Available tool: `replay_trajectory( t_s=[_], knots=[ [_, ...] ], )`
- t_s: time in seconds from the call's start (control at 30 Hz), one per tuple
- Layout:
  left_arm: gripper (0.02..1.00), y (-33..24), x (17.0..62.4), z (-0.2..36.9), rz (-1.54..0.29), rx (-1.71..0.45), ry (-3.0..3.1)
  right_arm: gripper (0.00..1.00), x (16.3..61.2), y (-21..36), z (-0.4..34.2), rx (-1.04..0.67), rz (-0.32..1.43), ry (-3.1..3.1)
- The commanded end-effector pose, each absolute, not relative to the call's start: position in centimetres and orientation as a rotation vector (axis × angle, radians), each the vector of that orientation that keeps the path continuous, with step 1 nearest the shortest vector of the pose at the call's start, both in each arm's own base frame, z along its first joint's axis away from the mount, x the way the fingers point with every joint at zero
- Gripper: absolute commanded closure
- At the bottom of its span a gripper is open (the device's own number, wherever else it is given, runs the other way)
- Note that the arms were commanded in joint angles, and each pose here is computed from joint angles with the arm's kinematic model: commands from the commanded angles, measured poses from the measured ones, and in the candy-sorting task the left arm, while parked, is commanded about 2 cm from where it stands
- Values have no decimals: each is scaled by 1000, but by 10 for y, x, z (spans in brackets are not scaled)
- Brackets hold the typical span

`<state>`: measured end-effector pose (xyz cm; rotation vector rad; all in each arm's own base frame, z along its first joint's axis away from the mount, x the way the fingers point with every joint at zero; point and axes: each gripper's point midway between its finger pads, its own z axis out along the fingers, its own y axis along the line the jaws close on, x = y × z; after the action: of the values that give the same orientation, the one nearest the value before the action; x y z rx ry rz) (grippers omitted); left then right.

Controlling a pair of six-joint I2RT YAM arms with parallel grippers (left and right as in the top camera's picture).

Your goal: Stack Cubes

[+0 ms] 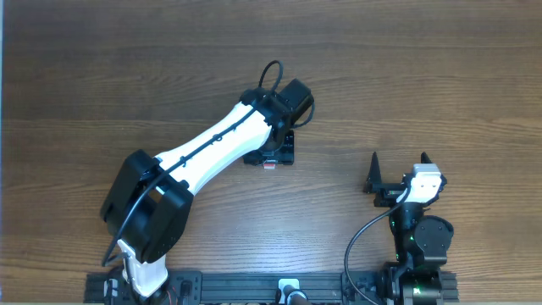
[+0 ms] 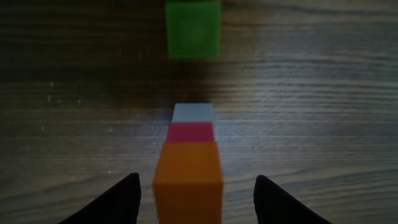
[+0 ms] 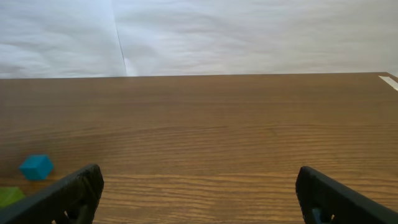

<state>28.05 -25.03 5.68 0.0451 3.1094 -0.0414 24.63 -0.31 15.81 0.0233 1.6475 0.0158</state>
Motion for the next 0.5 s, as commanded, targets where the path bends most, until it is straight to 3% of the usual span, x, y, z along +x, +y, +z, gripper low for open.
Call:
replay_trajectory(
  t_s=[0.03,0.23,0.33,0.5],
  knots=[
    [428,-248,294,57,-44,47,3087,9,246,-3,157,20,17,1643],
    [489,-248,314,100,-71,29,3050,7,246,-3,157,20,17,1643],
    [452,-244,324,125,-84,43,3032,9,246,-3,157,20,17,1643],
    [369,-239,327,127,-69,50,3026,9,246,-3,157,20,17,1643]
  ],
)
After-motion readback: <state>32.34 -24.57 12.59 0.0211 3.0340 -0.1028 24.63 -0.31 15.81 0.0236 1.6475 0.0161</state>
